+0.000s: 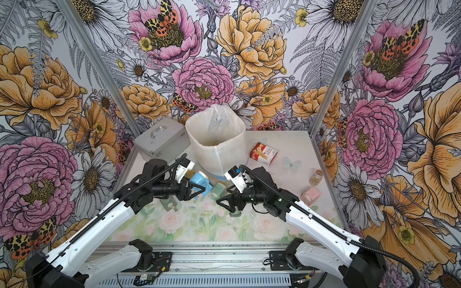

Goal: Take out the pencil sharpener tray and clean the shavings
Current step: Open the container of the pencil sharpener.

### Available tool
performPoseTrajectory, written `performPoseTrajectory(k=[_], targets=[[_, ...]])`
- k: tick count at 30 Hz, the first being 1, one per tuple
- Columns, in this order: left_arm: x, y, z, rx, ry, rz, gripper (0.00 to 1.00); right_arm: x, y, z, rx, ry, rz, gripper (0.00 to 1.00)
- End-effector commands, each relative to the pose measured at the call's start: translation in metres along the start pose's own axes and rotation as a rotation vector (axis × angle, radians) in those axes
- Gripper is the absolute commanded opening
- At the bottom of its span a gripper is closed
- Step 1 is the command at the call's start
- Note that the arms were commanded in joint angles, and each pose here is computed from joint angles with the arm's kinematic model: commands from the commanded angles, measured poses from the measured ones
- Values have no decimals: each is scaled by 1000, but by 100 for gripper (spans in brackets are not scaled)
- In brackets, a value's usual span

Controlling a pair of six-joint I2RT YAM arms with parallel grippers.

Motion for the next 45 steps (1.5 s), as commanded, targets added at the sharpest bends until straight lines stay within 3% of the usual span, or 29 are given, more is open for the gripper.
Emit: performPoseTrajectory(k=[1, 7, 20, 40, 45], targets=[[-23, -3, 0, -25, -76, 150, 0, 22, 10, -16, -18, 103, -50, 85], [-59, -12, -9, -8, -262, 253, 0, 39, 5, -29, 30, 201, -41, 81], [-80, -23, -22, 55, -426, 227, 0, 50, -3, -32, 91, 286, -24, 76], [-89, -27, -25, 63, -491, 234, 0, 78, -9, -6, 214, 389, -69, 80], [-92, -25, -26, 60, -495, 234, 0, 81, -7, -4, 229, 412, -73, 72]])
Point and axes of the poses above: each gripper's point midway between its finger pads, its own z axis out along the fingers, its own x axis along the line the jaws close on, y = z × x, the point moved 7 cm from there along -z, back along the fingers, and after that the axes turned 10 degrees about z, right-handed, at the moved point
